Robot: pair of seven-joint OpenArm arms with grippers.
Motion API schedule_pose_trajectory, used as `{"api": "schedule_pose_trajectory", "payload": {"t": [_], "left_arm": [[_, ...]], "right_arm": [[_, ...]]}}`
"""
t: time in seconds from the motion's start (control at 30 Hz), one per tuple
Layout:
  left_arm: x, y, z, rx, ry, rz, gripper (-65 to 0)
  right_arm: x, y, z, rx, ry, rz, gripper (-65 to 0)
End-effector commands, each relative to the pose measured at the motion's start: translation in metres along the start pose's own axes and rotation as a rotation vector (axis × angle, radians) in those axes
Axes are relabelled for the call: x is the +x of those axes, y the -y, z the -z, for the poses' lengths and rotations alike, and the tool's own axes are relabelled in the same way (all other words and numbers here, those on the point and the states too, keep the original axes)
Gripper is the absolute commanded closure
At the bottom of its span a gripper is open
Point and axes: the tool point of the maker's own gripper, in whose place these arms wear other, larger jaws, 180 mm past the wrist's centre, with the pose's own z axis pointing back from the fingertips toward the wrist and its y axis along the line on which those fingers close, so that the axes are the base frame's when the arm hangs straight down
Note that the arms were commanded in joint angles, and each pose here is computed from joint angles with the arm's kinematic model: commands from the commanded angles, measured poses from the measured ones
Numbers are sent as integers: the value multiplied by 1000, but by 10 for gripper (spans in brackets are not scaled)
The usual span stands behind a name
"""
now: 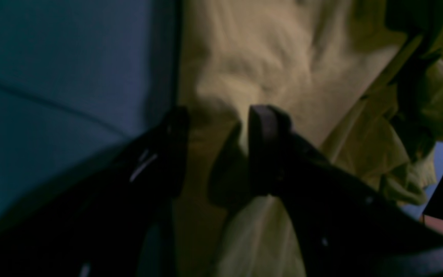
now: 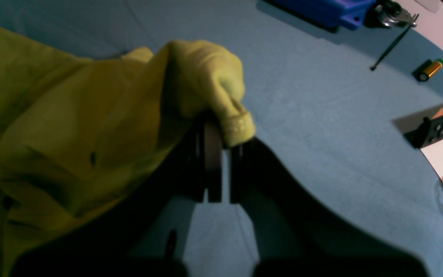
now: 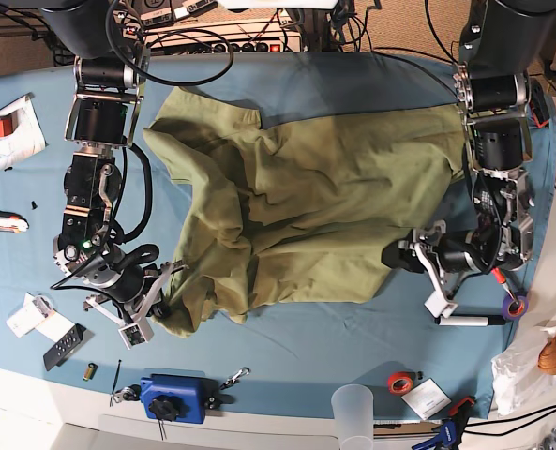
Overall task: Layout the t-shirt on the table in an organized manner, then fold the t-shirt properly
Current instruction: 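Drag the grasped shirt edges outward with both grippers to spread it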
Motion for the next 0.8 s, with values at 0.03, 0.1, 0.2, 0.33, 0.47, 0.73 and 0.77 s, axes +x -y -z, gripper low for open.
{"api": "schedule_pose_trajectory", "payload": {"t": [0.03, 0.1, 0.2, 0.33, 0.47, 0.73, 0.77], "left_arm": [[25, 4, -7, -4, 52, 43, -253], [21, 8, -2, -8, 21, 65, -253], [6, 15, 11, 4, -70, 124, -253], [0, 8, 26, 108, -109, 161, -195], [5, -6, 26, 204, -105, 132, -2], [26, -6, 15, 202, -108, 188, 0], [34, -7, 11, 209, -96, 197, 0]], "right_arm": [[23, 11, -6, -24, 62, -9, 0], [23, 11, -6, -24, 62, -9, 0], [23, 11, -6, -24, 62, -9, 0], [22, 11, -6, -24, 58, -9, 0], [18, 11, -6, -24, 36, -9, 0], [18, 11, -6, -23, 37, -8, 0], [18, 11, -6, -23, 37, -8, 0]]}}
